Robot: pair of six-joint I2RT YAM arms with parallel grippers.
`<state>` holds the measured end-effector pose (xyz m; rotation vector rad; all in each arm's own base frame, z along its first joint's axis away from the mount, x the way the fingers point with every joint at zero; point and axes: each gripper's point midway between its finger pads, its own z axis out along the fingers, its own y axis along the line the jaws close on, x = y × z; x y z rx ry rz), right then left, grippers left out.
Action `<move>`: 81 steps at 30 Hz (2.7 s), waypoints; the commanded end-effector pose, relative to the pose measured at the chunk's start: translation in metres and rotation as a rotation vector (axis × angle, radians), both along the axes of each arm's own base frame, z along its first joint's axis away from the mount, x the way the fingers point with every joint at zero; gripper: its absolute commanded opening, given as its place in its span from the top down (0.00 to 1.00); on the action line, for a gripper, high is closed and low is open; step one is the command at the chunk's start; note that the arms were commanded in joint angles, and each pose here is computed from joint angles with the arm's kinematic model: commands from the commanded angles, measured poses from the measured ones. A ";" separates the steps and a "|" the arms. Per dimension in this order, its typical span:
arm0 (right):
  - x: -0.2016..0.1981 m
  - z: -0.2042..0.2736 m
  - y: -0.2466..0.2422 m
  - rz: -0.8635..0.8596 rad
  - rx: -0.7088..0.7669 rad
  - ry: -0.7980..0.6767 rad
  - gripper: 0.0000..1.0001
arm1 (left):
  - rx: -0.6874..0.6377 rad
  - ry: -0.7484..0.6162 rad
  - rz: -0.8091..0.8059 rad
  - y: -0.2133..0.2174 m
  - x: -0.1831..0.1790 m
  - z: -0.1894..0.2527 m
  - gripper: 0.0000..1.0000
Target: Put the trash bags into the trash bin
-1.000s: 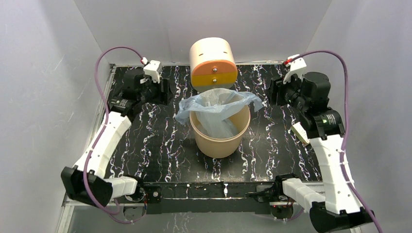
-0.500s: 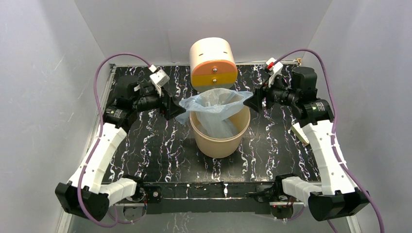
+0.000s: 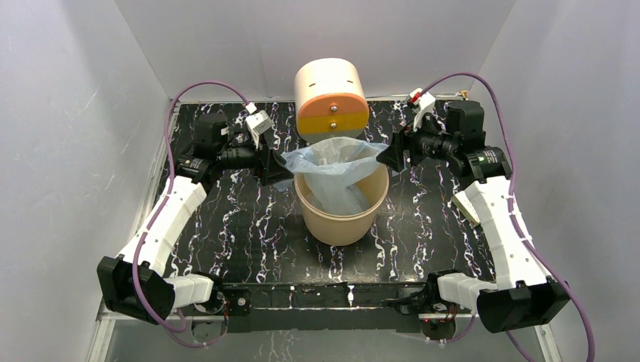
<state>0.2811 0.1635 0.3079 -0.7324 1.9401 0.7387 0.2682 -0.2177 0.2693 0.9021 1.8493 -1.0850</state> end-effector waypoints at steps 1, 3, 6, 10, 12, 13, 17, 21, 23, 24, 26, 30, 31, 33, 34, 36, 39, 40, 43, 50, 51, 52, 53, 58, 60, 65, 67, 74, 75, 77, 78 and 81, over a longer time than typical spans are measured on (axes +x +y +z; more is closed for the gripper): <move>0.010 0.044 -0.005 -0.061 0.036 -0.151 0.20 | -0.023 -0.038 -0.041 -0.002 -0.010 0.010 0.48; 0.025 0.042 -0.019 -0.192 0.026 -0.142 0.19 | 0.002 -0.026 -0.005 0.002 -0.005 0.004 0.61; 0.029 0.025 -0.018 -0.184 -0.008 -0.070 0.18 | 0.006 -0.016 -0.035 0.001 -0.009 0.001 0.69; 0.010 0.017 0.004 -0.002 0.033 -0.004 0.19 | -0.012 -0.012 -0.068 -0.002 -0.013 0.003 0.76; -0.003 0.018 0.014 0.086 0.073 -0.011 0.18 | -0.015 -0.013 -0.076 -0.002 -0.015 0.003 0.82; -0.012 0.019 0.020 0.144 0.094 -0.012 0.18 | -0.017 -0.015 -0.079 -0.003 -0.015 0.004 0.84; -0.024 0.024 0.027 0.217 0.127 -0.009 0.26 | -0.035 -0.019 -0.105 -0.004 -0.020 0.009 0.94; -0.027 0.022 0.022 0.191 0.103 -0.006 0.43 | -0.040 -0.002 -0.115 -0.006 -0.021 0.006 1.00; -0.033 0.016 0.019 0.189 0.085 0.014 0.55 | -0.044 0.009 -0.123 -0.006 -0.022 0.005 1.00; -0.036 0.013 0.017 0.181 0.076 0.022 0.59 | -0.047 0.011 -0.128 -0.006 -0.024 0.005 1.00; -0.038 0.009 0.012 0.150 0.057 0.022 0.68 | -0.052 0.010 -0.135 -0.007 -0.027 0.006 1.00; -0.037 0.007 0.003 0.070 0.039 0.007 0.92 | -0.057 0.006 -0.139 -0.005 -0.033 0.007 1.00; -0.036 0.003 -0.002 0.026 0.032 0.021 1.00 | -0.058 0.009 -0.137 -0.005 -0.035 0.007 1.00; -0.036 -0.006 -0.010 -0.045 0.015 0.046 1.00 | -0.061 0.019 -0.142 -0.004 -0.040 0.006 1.00; -0.037 -0.011 -0.014 -0.076 0.004 0.056 1.00 | -0.064 0.024 -0.147 -0.003 -0.044 0.005 1.00; -0.043 -0.023 -0.022 -0.119 -0.011 0.070 1.00 | -0.072 0.033 -0.160 -0.003 -0.051 0.002 1.00; -0.052 -0.037 -0.025 -0.143 -0.015 0.108 1.00 | -0.077 0.050 -0.166 -0.002 -0.058 -0.002 1.00; -0.054 -0.042 -0.027 -0.155 -0.020 0.124 1.00 | -0.084 0.059 -0.172 -0.002 -0.059 -0.001 1.00; -0.052 -0.052 -0.034 -0.212 -0.042 0.155 1.00 | -0.094 0.078 -0.177 -0.003 -0.063 0.001 1.00; -0.061 -0.063 -0.036 -0.197 -0.082 0.240 1.00 | -0.103 0.067 -0.171 -0.003 -0.065 0.010 1.00; -0.062 -0.057 -0.035 -0.183 -0.099 0.237 0.99 | -0.101 0.065 -0.164 -0.002 -0.065 0.010 1.00; -0.064 -0.053 -0.037 -0.197 -0.118 0.250 0.97 | -0.100 0.064 -0.157 -0.002 -0.065 0.012 1.00; -0.065 -0.045 -0.037 -0.196 -0.114 0.249 0.95 | -0.099 0.065 -0.148 -0.001 -0.065 0.012 1.00; -0.073 -0.003 -0.018 -0.112 -0.006 0.201 0.66 | -0.088 0.048 -0.116 0.000 -0.059 0.017 0.90; -0.076 0.002 -0.015 -0.094 0.018 0.197 0.53 | -0.093 0.048 -0.115 0.000 -0.059 0.021 0.88; -0.048 0.041 -0.026 -0.232 0.060 0.037 0.39 | -0.097 0.034 -0.119 0.000 -0.059 0.025 0.85; -0.035 0.058 -0.019 -0.216 0.089 0.011 0.38 | -0.100 0.039 -0.124 -0.001 -0.060 0.025 0.85; 0.038 0.046 -0.017 -0.319 0.063 0.039 0.33 | -0.102 0.050 -0.118 -0.001 -0.060 0.025 0.85; 0.042 0.040 -0.011 -0.289 0.061 0.059 0.32 | -0.103 0.053 -0.121 -0.001 -0.061 0.025 0.85; 0.053 0.027 -0.005 -0.261 0.048 0.099 0.19 | -0.103 0.053 -0.121 -0.001 -0.060 0.025 0.86; 0.059 0.019 -0.007 -0.271 0.028 0.107 0.12 | -0.103 0.053 -0.122 -0.001 -0.060 0.024 0.86; 0.072 0.004 -0.017 -0.312 -0.023 0.077 0.04 | -0.101 0.055 -0.121 -0.001 -0.059 0.024 0.87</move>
